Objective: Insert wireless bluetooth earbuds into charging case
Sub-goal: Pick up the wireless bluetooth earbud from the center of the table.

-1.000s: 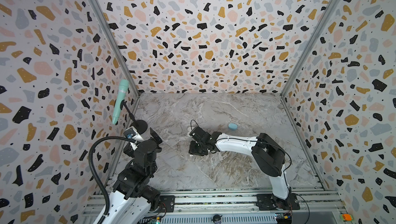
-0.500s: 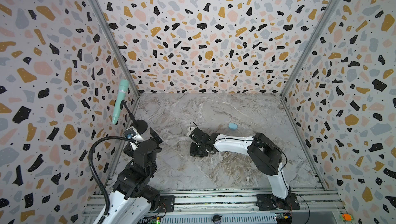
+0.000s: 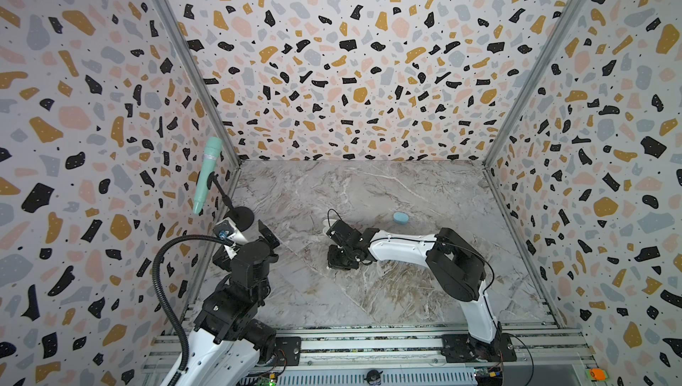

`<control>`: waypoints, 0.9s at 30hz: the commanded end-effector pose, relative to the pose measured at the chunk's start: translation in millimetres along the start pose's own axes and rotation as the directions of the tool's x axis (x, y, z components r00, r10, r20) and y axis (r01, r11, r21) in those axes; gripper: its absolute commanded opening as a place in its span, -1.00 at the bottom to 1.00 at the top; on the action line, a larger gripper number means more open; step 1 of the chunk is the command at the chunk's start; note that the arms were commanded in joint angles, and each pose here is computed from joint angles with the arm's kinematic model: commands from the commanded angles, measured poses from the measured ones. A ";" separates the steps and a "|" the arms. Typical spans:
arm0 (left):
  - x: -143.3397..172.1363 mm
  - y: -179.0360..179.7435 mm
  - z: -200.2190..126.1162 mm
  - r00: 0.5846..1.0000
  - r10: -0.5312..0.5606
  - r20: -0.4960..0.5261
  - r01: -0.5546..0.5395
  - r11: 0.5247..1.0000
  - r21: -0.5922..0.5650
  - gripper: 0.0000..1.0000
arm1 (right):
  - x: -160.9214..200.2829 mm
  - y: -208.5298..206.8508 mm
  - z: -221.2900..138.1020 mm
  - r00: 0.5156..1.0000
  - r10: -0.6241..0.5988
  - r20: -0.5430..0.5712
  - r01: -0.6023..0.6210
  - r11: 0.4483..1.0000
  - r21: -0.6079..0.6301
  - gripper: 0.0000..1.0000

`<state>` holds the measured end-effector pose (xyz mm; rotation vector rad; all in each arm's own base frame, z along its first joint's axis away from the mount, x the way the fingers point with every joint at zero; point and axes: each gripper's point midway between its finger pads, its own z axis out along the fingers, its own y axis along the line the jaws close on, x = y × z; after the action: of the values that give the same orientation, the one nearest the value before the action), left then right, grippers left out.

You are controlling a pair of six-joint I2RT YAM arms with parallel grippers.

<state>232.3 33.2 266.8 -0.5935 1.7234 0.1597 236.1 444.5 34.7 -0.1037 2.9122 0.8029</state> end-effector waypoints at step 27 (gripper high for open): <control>-1.8 -1.6 3.7 1.000 -0.006 0.014 0.006 1.000 0.001 0.99 | 4.0 -17.0 16.6 0.998 0.027 -0.050 -0.025 0.999 0.035 -0.58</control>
<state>233.5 33.7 265.4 -0.5926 1.7303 0.1661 238.8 453.0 31.8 -0.1075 2.9233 0.8645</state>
